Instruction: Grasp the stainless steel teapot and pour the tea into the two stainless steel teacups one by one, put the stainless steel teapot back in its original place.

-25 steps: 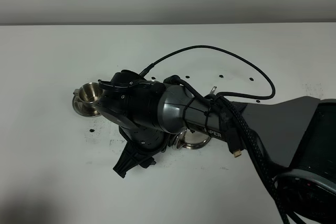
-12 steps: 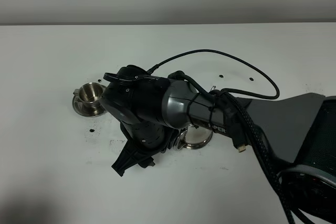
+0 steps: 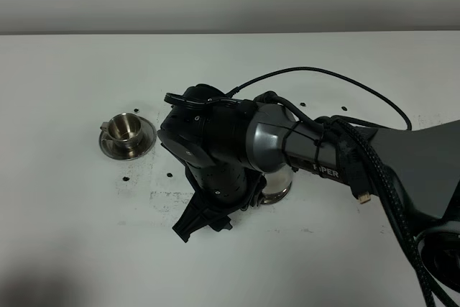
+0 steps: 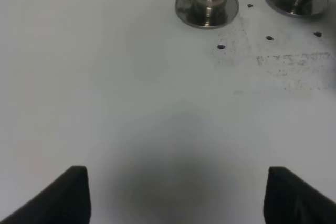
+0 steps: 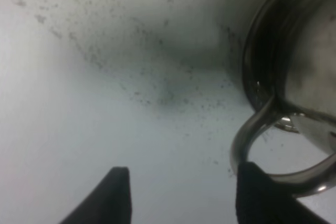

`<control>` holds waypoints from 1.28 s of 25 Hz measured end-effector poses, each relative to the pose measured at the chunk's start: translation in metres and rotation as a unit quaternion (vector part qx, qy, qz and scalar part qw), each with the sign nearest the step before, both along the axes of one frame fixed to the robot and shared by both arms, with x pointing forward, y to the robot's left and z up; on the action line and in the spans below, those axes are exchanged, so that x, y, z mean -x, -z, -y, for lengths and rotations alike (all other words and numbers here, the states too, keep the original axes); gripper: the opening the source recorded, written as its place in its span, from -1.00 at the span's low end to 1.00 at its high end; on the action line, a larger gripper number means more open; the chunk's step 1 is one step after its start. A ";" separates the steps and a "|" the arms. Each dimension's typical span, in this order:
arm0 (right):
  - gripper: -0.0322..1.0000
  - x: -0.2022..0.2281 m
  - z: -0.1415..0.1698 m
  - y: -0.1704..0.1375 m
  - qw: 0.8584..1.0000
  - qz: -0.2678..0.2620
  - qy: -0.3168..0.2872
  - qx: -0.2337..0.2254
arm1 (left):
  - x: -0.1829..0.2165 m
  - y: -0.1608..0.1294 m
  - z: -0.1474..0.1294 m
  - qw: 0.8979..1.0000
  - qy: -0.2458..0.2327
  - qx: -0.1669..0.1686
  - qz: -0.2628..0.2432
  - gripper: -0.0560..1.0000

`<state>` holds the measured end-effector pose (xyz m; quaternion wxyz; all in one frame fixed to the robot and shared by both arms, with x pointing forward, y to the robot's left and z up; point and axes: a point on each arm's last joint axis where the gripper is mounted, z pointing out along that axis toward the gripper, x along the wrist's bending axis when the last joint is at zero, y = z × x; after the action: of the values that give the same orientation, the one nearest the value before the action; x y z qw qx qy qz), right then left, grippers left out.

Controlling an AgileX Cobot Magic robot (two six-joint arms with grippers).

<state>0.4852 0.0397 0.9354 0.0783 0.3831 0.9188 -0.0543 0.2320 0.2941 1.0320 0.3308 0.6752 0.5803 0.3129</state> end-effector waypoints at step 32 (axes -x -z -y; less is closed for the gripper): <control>-0.09 0.022 -0.018 -0.027 0.991 0.029 -0.022 -0.132 | 0.000 0.000 0.000 1.000 0.000 -0.001 0.000 0.36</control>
<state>0.4630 0.0575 0.9621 0.0550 0.3715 0.9233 0.0801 0.2320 0.2942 1.0320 0.3303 0.6755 0.5800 0.3134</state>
